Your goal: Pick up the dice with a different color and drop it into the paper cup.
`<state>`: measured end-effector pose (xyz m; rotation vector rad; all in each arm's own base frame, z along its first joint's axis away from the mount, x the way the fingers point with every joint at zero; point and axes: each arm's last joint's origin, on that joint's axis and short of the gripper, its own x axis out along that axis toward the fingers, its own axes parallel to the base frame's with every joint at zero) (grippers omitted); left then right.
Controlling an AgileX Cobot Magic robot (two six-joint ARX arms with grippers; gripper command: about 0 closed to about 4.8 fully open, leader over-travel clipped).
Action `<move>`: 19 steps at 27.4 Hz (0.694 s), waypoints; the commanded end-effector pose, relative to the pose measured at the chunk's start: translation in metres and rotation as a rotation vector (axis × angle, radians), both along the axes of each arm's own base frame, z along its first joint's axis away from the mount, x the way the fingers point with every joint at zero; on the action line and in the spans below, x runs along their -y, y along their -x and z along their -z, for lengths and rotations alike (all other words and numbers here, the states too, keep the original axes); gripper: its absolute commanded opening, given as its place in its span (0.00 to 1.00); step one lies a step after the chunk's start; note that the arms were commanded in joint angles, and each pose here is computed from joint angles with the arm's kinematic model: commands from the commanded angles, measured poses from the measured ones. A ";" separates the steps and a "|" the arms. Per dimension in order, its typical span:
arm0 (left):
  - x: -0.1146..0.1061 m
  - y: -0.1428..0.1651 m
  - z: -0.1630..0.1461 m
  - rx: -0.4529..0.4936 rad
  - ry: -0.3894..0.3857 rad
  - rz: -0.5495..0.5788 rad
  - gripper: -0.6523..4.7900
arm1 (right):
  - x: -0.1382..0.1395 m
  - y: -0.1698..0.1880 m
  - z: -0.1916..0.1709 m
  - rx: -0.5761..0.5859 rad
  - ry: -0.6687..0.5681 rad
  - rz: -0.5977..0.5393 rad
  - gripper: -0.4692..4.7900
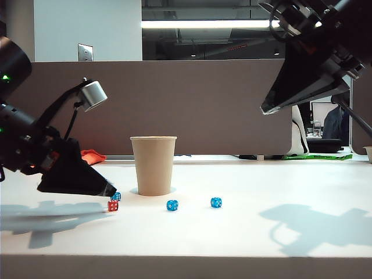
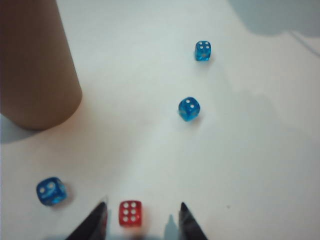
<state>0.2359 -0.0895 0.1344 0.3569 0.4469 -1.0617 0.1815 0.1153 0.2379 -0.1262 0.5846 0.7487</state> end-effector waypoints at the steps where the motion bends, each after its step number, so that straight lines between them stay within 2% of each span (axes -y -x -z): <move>1: 0.001 -0.006 -0.004 0.001 0.014 -0.027 0.45 | 0.000 0.000 -0.002 0.014 -0.007 -0.004 0.09; 7: 0.002 -0.008 -0.001 -0.031 0.016 -0.035 0.45 | 0.000 0.000 -0.002 0.014 -0.005 -0.001 0.09; 19: 0.002 -0.008 -0.001 -0.037 0.014 -0.035 0.45 | -0.001 -0.001 -0.001 0.010 -0.002 -0.001 0.09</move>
